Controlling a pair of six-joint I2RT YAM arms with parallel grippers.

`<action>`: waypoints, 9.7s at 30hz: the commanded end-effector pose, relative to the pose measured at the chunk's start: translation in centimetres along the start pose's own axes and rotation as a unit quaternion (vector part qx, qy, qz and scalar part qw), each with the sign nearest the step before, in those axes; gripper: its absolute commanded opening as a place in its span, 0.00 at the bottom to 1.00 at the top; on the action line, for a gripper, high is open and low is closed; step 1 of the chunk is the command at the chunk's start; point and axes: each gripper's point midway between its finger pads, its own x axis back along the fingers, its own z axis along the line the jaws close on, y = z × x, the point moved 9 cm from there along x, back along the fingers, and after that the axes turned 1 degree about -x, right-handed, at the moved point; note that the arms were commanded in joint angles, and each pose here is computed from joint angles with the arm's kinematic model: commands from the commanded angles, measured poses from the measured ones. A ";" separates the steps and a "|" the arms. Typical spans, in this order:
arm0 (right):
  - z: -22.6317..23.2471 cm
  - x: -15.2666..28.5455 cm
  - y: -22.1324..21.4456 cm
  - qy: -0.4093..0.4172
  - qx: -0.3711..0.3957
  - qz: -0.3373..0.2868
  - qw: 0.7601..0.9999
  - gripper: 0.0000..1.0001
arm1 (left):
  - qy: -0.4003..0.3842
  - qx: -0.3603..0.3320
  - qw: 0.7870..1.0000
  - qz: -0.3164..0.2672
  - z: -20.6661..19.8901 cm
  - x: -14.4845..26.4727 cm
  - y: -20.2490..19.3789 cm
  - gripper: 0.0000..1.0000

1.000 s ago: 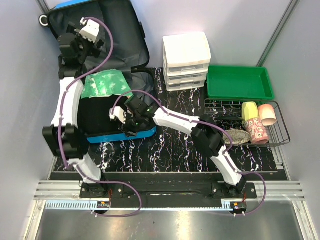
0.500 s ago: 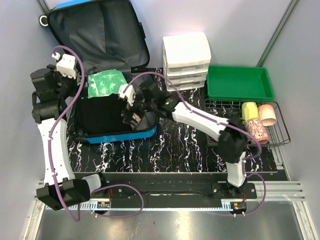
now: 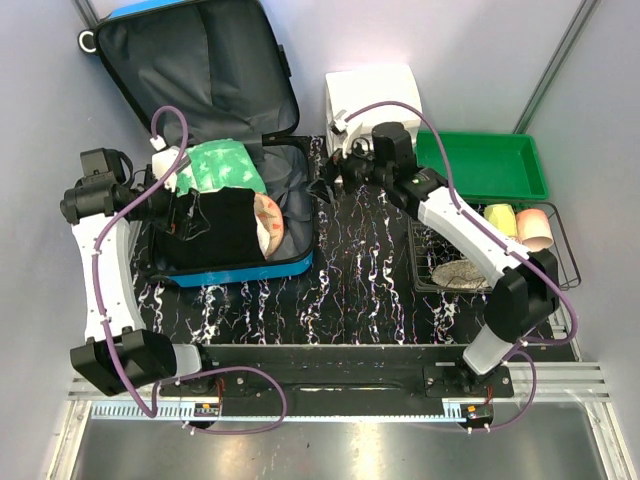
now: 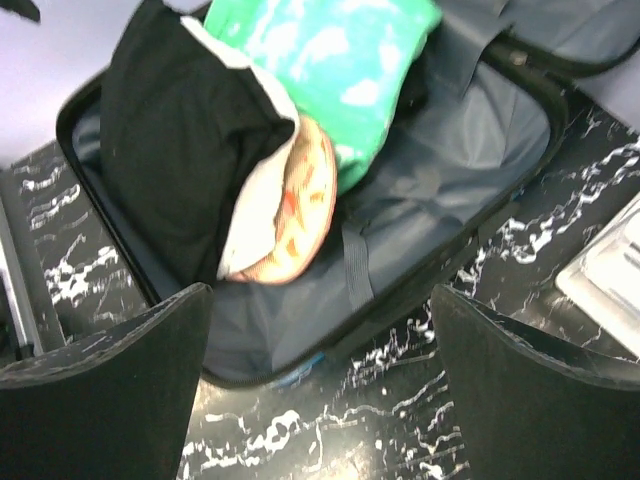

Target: Open, take out, and arrange the luggage

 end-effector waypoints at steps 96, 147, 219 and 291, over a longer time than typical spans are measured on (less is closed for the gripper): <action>-27.8 15.2 -11.2 -0.305 -0.200 0.137 0.921 0.89 | -0.123 -0.280 0.948 0.092 6.0 -15.3 7.1 0.99; -15.6 5.2 -5.0 0.010 -0.186 0.055 0.981 1.00 | -0.238 -0.275 0.923 0.123 0.0 -10.7 4.1 0.00; 8.6 -19.9 -8.5 0.291 0.013 -0.176 0.940 0.00 | -0.120 -0.174 0.977 -0.004 0.6 -5.4 3.2 0.12; -38.5 24.6 -17.0 -0.414 -0.154 0.383 0.812 0.00 | 0.023 -0.074 0.996 -0.054 4.3 -7.4 5.4 0.99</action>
